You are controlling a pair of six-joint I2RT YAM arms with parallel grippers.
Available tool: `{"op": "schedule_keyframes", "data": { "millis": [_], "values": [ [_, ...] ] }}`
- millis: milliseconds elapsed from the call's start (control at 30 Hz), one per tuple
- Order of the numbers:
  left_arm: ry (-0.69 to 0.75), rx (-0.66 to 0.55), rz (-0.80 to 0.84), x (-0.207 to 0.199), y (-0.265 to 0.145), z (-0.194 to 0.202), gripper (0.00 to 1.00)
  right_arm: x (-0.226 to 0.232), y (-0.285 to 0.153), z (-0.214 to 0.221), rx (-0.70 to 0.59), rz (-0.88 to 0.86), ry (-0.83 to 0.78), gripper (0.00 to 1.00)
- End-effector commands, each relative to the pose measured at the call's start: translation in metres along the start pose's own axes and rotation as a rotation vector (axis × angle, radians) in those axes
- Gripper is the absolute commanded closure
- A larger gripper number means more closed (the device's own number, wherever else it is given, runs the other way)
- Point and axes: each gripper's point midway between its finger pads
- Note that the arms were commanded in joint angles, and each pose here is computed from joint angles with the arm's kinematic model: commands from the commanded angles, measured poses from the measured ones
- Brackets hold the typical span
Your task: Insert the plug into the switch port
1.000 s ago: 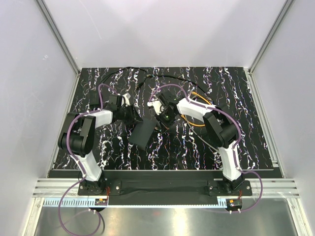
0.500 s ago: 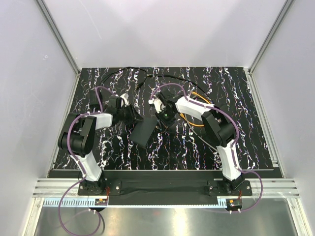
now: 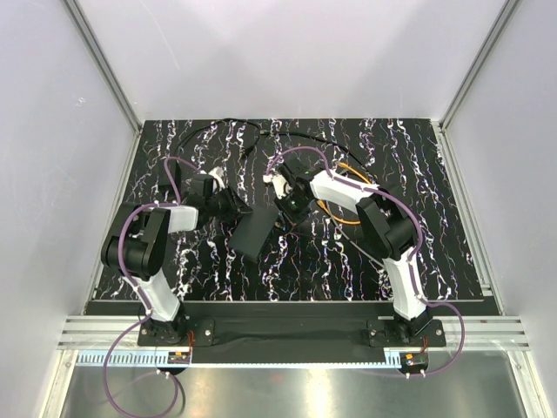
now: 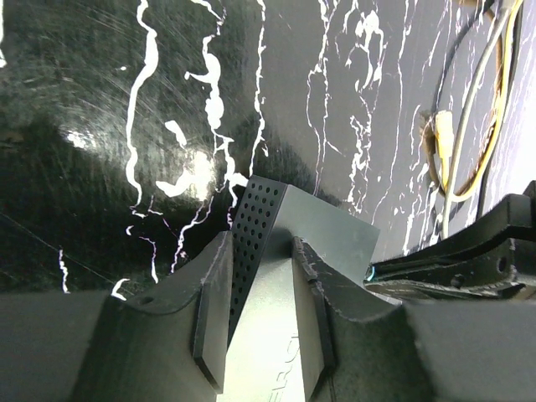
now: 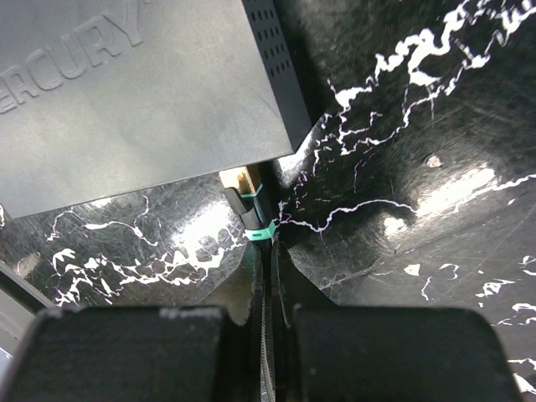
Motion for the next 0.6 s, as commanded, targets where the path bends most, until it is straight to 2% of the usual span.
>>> {"op": "schedule_keyframes", "data": {
  "millis": [0,267,567],
  "values": [
    [-0.1,0.416,0.098,-0.029,-0.016,0.108,1.0,0.047,-0.065,-0.186,-0.668,-0.098,-0.297,1.0],
    [-0.099,0.418,0.109,-0.032,-0.016,0.107,1.0,0.063,-0.065,-0.188,-0.687,-0.189,-0.352,1.0],
    [-0.123,0.423,0.109,-0.03,-0.016,0.111,1.0,0.065,-0.077,-0.207,-0.739,-0.193,-0.365,1.0]
  ]
}}
Point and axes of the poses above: each gripper's point midway between its finger pads, its own y axis out along the fingers, its own x axis along the line the jaws close on, z = x × y, and after that the axes turned 10 degrees about -y, right-handed
